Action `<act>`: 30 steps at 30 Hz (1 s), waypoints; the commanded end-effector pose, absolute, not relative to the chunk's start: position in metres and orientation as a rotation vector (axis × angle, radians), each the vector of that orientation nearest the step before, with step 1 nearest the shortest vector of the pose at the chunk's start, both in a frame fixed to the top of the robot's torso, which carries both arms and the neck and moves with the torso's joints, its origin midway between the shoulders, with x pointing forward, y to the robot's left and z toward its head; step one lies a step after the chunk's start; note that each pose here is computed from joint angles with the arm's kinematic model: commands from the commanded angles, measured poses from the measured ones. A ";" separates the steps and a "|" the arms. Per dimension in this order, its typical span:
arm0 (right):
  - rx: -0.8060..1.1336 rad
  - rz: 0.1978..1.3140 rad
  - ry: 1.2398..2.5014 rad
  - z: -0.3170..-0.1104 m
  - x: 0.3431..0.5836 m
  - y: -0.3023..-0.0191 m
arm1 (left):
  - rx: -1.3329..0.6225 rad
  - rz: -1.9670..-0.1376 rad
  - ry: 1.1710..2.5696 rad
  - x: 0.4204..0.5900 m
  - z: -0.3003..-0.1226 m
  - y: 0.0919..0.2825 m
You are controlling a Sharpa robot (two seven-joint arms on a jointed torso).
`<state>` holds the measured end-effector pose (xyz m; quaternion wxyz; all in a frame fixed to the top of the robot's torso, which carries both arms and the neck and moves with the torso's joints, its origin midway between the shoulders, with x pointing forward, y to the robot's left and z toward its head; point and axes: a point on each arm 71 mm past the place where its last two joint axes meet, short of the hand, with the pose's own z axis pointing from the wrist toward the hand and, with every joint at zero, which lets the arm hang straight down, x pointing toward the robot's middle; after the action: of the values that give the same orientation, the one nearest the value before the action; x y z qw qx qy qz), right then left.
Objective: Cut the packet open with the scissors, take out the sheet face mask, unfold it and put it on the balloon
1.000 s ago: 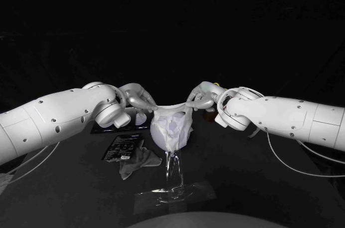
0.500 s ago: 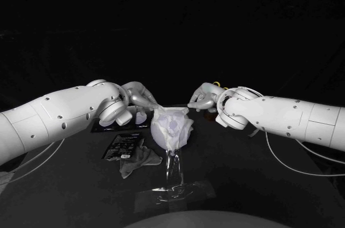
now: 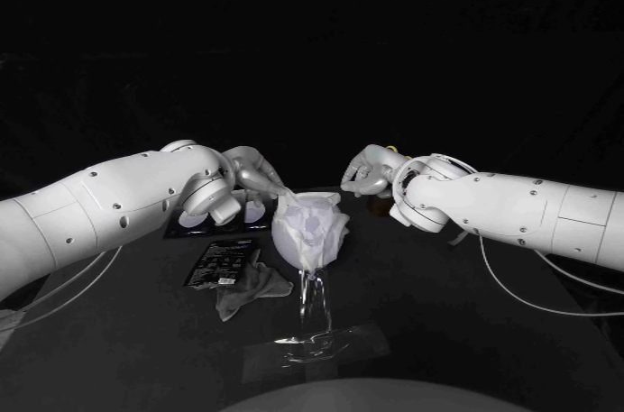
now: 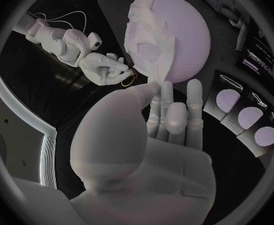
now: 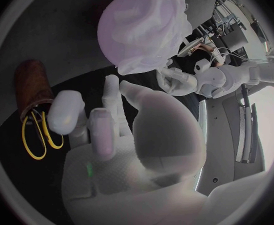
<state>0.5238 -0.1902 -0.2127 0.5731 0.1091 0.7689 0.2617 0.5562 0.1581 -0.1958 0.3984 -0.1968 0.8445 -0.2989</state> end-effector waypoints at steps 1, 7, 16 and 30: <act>0.062 0.705 1.661 -0.201 0.521 -0.183 | -0.493 -0.743 2.169 0.556 -0.197 0.158; -0.113 0.739 1.577 -0.197 0.516 -0.178 | -0.491 -0.719 2.176 0.557 -0.198 0.161; -0.262 0.731 1.507 -0.202 0.513 -0.174 | -0.497 -0.701 2.172 0.559 -0.199 0.163; -0.364 0.664 1.488 -0.212 0.516 -0.175 | -0.501 -0.699 2.165 0.559 -0.198 0.164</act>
<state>0.5185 -0.1783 -0.2125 0.6659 -0.1270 0.6727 0.2966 0.5594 0.1656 -0.1991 0.3954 -0.2013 0.8528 -0.2754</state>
